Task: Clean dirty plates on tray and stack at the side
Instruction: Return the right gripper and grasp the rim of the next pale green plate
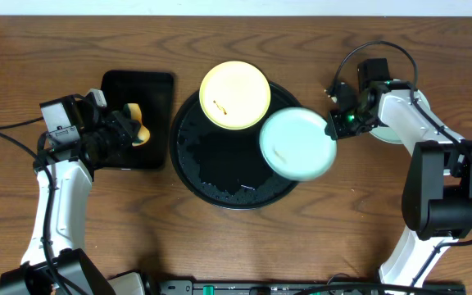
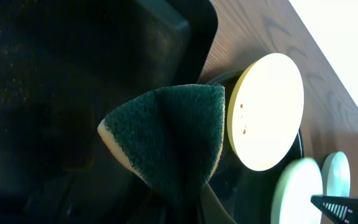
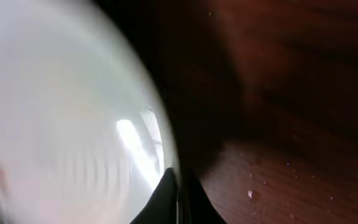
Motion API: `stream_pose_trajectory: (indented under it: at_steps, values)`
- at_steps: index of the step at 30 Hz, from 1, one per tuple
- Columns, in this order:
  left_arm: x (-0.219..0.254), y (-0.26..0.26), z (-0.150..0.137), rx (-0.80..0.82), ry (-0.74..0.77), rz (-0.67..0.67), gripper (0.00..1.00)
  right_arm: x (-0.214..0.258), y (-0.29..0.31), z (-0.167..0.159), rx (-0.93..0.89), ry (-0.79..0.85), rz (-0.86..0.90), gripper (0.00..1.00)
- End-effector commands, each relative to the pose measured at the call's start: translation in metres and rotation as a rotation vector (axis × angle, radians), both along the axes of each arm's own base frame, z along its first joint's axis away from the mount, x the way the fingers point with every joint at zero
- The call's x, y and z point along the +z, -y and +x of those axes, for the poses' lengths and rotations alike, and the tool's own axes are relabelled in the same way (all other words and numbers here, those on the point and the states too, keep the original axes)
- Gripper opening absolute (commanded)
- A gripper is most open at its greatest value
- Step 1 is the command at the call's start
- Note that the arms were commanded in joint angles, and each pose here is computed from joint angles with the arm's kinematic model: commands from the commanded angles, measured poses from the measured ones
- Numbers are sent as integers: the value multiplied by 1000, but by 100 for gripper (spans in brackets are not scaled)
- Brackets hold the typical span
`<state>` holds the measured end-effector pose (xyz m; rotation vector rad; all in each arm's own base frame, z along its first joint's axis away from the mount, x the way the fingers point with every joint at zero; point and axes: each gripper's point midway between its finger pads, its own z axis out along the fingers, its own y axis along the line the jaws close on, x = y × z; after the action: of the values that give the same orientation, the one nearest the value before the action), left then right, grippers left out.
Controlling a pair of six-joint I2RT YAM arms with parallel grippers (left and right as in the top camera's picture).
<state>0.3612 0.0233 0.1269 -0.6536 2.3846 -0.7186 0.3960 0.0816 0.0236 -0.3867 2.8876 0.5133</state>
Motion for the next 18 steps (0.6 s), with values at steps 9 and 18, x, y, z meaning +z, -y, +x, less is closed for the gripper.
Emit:
stream_pose_trajectory:
  at_steps: [9, 18]
  values:
    - [6, -1, 5, -21, 23, 27, 8, 108, -2, 23, -109, 233, -21, 1]
    - [8, -2, 8, -138, 99, 141, 7, 170, -4, 3, -387, 435, -381, 1]
